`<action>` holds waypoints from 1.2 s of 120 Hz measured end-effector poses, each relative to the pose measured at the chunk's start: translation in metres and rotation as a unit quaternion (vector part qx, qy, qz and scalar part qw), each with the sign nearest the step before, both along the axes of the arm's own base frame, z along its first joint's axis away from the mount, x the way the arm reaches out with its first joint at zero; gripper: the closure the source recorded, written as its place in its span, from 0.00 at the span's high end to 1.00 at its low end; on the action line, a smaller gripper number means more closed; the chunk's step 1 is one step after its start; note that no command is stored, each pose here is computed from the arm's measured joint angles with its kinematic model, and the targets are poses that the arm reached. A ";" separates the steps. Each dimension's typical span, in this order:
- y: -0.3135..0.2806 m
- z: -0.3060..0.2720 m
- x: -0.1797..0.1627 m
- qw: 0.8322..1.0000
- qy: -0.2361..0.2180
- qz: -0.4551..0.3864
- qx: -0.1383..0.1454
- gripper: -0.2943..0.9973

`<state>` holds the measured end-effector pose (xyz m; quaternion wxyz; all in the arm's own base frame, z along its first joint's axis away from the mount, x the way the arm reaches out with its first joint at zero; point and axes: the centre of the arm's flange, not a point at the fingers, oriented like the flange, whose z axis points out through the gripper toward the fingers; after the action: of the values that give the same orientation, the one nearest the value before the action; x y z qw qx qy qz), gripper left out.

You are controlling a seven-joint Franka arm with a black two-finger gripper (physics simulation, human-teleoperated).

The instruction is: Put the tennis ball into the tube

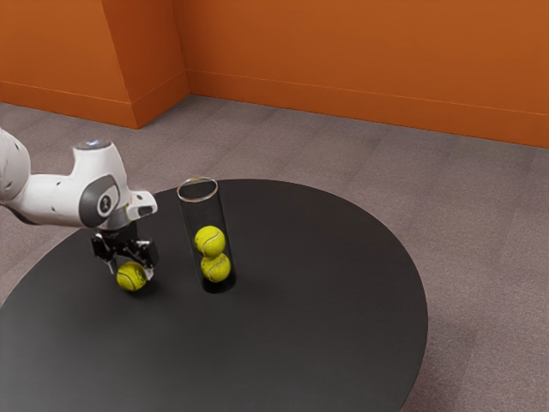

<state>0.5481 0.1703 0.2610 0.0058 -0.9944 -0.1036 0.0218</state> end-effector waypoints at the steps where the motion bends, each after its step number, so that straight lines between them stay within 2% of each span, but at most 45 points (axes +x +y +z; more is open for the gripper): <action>1: 0.000 -0.001 0.000 1.000 0.001 0.000 0.000 0.77; 20: 0.004 -0.013 0.006 1.000 0.005 -0.001 -0.003 0.76; 42: 0.003 -0.014 0.007 1.000 0.004 -0.001 -0.007 0.59; 64: 0.002 0.005 0.008 1.000 -0.006 -0.004 -0.003 0.53; 76: -0.006 0.052 0.007 1.000 -0.027 -0.010 0.003 0.51; 99: -0.048 0.203 0.009 0.995 -0.088 -0.042 0.019 0.51; 110: -0.070 0.261 0.014 0.993 -0.101 -0.059 0.019 0.51; 122: -0.096 0.289 0.017 0.992 -0.095 -0.078 0.009 0.51; 144: -0.145 0.282 0.023 0.991 -0.061 -0.117 -0.014 0.51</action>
<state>0.5710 0.0255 0.5430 -0.0120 -0.9991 0.0139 -0.0383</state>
